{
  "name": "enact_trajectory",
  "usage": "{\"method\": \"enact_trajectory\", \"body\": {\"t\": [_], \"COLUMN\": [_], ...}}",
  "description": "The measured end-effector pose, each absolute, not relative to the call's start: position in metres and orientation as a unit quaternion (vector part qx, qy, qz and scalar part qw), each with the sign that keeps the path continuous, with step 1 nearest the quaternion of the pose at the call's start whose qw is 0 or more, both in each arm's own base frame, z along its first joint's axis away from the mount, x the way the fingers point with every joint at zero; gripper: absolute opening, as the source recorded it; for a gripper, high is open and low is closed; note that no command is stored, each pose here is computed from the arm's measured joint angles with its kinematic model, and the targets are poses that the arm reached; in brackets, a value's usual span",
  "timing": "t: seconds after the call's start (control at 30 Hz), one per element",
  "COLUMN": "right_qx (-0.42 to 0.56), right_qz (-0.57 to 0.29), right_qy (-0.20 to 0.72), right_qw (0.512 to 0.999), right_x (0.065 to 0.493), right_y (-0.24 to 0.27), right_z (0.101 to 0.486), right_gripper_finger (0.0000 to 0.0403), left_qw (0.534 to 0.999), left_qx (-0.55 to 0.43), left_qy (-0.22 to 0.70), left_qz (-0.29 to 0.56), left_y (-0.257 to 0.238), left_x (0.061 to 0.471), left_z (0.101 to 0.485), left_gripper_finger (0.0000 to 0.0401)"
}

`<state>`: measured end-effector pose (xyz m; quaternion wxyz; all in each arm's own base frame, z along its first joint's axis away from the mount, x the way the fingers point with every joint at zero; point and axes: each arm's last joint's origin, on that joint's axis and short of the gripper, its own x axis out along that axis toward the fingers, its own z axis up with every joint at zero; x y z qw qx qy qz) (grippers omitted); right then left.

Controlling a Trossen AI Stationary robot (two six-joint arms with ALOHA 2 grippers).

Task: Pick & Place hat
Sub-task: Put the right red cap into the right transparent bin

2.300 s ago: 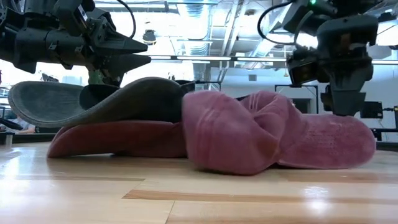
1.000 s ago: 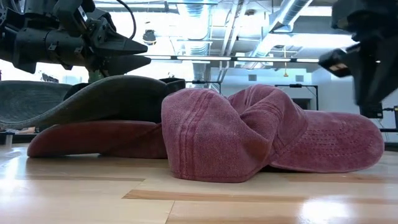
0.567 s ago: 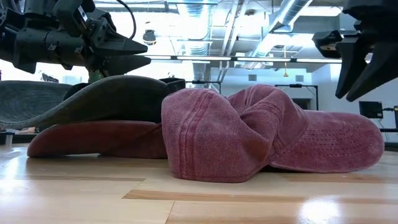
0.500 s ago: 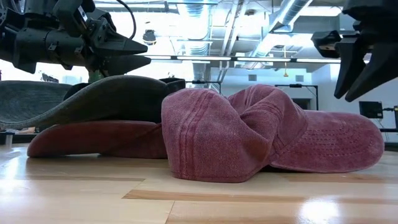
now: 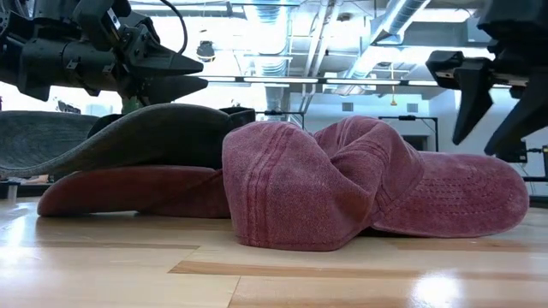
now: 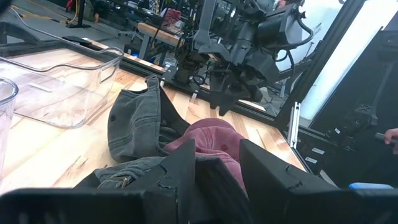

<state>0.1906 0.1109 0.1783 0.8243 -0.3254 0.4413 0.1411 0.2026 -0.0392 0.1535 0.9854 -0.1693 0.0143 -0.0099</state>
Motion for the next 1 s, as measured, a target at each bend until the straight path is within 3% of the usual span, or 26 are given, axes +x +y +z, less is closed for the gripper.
{"method": "enact_trajectory", "body": {"t": [0.17,0.3,1.0], "right_qx": [-0.341,-0.333,-0.353], "right_qz": [0.147,0.140,0.146], "right_qy": [0.437,0.452,0.307], "right_qw": [0.819,0.816,0.872], "right_x": [0.188,0.184,0.202], "right_y": [0.109,0.106,0.117], "right_z": [0.171,0.164,0.174], "right_gripper_finger": [0.0203,0.0217,0.0175], "left_qw": [0.985,0.985,0.985], "left_qx": [-0.169,-0.169,-0.169], "left_qy": [0.014,0.014,0.014], "left_qz": [-0.010,-0.010,-0.010], "left_y": [-0.039,-0.039,-0.039], "left_x": [0.203,0.203,0.203], "left_z": [0.154,0.154,0.154], "left_gripper_finger": [0.0122,0.0122,0.0122]}}
